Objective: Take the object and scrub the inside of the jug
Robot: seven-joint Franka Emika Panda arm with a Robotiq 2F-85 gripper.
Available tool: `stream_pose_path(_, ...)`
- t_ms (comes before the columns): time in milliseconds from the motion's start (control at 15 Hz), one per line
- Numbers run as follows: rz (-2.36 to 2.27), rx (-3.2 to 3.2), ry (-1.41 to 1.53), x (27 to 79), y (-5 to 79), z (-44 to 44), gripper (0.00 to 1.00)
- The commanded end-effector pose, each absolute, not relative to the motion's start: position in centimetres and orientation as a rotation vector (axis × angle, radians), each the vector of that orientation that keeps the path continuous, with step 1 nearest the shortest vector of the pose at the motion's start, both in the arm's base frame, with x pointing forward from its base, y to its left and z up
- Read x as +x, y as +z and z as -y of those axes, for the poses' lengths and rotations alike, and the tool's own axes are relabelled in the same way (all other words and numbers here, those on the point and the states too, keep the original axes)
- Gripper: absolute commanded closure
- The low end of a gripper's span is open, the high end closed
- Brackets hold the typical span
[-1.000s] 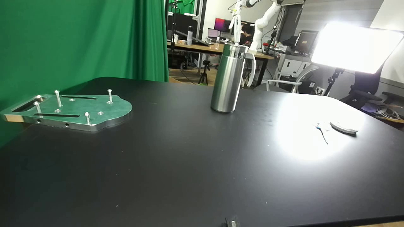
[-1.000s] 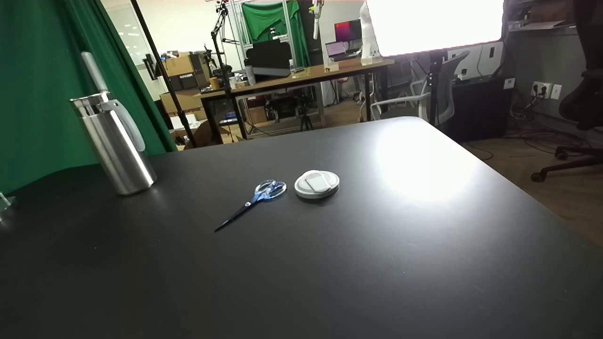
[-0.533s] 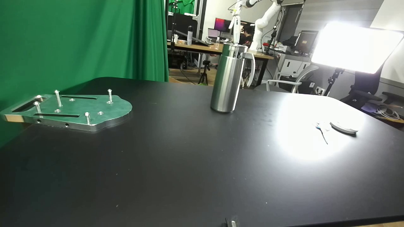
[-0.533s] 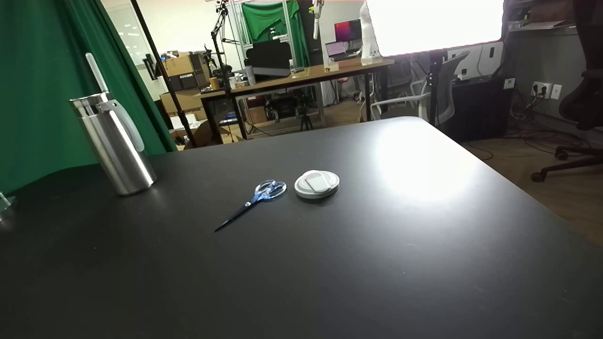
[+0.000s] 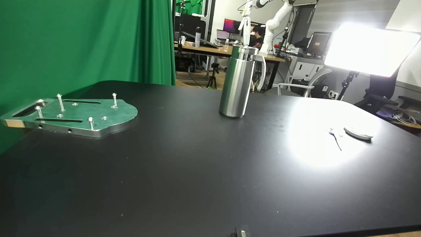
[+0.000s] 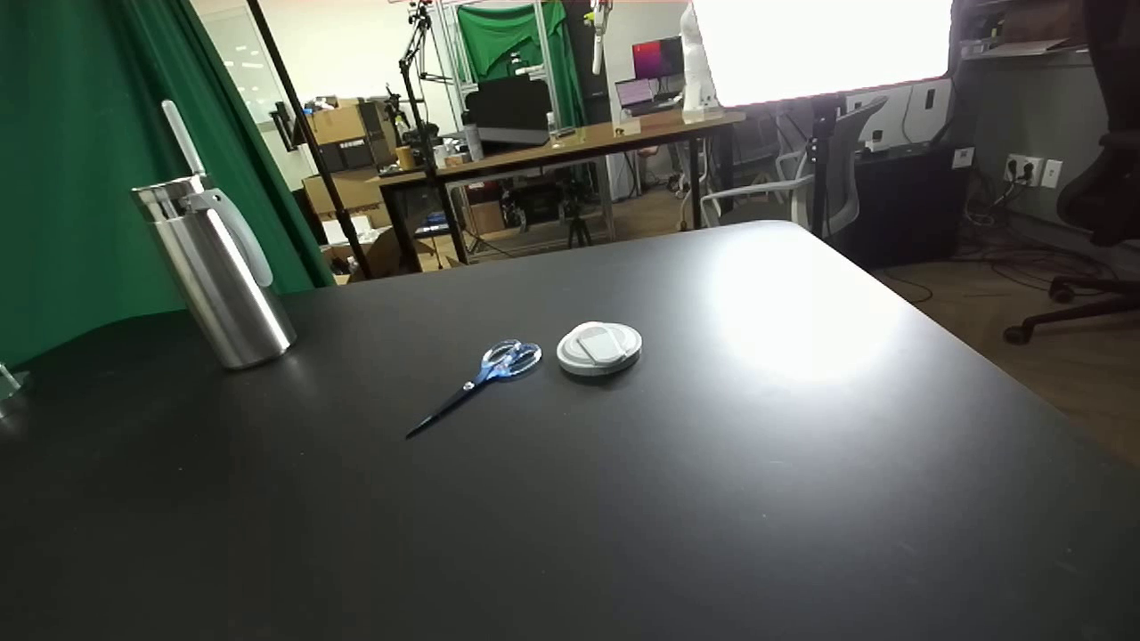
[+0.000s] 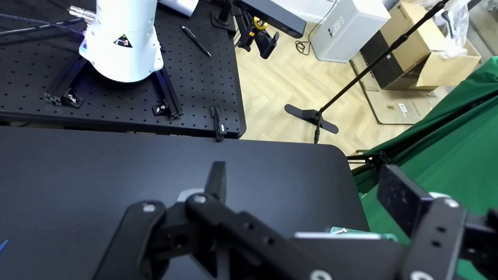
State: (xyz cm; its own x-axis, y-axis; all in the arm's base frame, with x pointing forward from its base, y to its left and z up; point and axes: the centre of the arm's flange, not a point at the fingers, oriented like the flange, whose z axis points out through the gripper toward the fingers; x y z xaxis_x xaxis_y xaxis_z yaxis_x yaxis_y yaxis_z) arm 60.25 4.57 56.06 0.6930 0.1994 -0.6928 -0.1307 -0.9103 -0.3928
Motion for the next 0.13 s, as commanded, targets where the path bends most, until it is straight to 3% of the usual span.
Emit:
stream_pose_path(0, 0.054, -2.487, 1.090, 60.25, 55.98, -4.57, 0.00)
stream_pose_path(67, 0.054, -2.485, 1.092, 60.25, 55.90, -4.56, 0.00)
